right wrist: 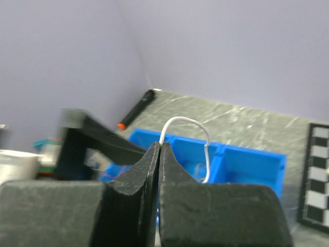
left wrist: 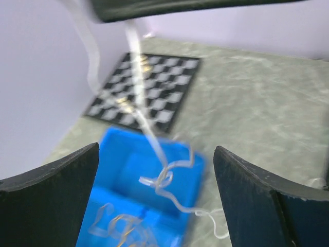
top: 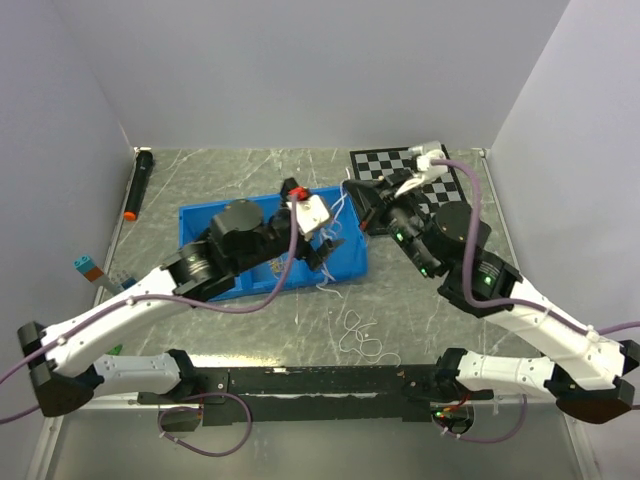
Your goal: Untangle the cables
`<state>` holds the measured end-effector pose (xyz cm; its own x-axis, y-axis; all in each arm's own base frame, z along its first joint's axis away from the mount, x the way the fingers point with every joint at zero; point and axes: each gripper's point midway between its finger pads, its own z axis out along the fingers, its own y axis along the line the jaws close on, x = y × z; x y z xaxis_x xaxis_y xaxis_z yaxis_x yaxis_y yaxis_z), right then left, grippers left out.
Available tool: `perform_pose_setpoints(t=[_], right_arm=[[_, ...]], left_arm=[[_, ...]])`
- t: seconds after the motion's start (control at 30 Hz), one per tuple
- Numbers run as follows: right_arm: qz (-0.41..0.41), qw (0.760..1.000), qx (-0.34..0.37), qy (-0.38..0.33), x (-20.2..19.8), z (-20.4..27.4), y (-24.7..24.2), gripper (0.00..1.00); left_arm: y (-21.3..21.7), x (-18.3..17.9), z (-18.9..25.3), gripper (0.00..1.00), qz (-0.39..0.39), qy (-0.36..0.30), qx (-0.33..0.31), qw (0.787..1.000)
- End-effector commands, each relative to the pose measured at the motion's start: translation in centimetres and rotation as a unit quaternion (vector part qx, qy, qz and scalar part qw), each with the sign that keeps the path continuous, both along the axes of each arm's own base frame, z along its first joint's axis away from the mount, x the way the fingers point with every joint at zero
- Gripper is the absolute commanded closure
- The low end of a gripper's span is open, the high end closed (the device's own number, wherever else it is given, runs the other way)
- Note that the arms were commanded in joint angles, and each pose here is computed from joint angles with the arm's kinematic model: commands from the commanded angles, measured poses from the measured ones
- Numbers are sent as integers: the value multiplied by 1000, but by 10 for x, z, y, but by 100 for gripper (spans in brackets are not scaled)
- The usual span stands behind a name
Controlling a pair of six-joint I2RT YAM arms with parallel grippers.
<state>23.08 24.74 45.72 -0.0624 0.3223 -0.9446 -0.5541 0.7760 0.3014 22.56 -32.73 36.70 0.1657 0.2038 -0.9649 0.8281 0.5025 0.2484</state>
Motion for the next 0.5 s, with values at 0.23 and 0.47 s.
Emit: perform_pose_setpoints(t=[0.23,0.47], right_arm=[[-33,997,-59,-31,60,-11,17,100],[-45,993,-111,5,98,-57,30,100]], left_arm=[[133,30,74,3,184,-86,23,979],[167,21,118,3,231,-130,-6,964]])
